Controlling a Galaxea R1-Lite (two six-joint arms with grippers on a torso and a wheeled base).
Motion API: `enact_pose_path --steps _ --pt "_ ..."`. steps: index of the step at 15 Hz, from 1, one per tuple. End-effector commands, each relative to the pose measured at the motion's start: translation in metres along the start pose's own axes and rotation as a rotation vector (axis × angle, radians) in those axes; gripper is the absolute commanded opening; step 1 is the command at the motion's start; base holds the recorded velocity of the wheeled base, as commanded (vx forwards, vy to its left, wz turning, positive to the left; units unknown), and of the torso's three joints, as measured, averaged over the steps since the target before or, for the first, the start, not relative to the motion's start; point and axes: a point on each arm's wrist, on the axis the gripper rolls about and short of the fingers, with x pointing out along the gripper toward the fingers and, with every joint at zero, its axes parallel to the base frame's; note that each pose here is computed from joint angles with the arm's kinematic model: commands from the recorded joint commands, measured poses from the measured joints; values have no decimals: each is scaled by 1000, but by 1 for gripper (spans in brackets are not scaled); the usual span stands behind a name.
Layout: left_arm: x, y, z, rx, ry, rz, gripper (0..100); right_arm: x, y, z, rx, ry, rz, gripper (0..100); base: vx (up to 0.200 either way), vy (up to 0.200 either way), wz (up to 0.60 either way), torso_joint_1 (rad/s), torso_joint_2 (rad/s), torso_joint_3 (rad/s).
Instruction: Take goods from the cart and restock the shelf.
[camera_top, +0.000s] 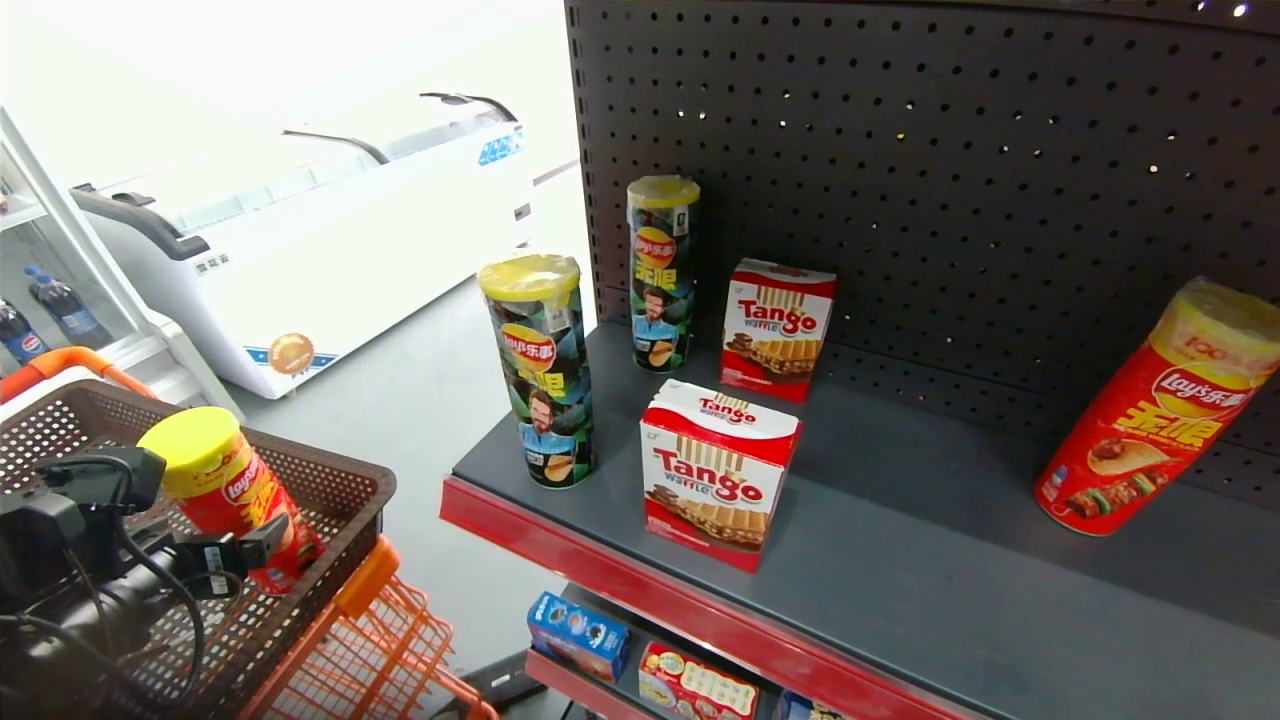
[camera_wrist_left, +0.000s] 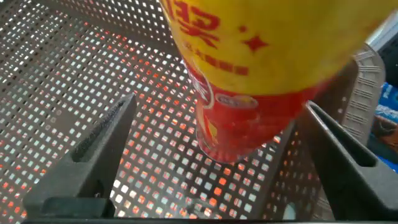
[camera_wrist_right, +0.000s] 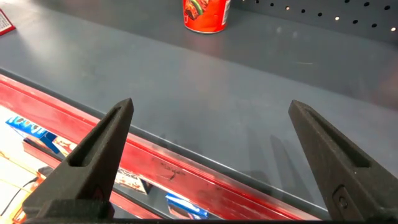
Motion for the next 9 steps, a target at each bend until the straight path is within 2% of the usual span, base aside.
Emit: enact_pose_path --steps 1,6,7,9 --pt "13 1 -4 -5 19 -2 100 0 0 0 0 1 -1 100 0 0 0 0 0 0" --pt "28 1 4 0 -35 -4 100 0 0 0 0 1 -1 100 0 0 0 0 0 0" --pt "30 1 5 1 -40 -3 0 0 0 0 0 1 1 100 0 0 0 0 0 0" --pt "34 2 11 9 -66 -2 0 0 0 0 0 1 -1 100 0 0 0 0 0 0"
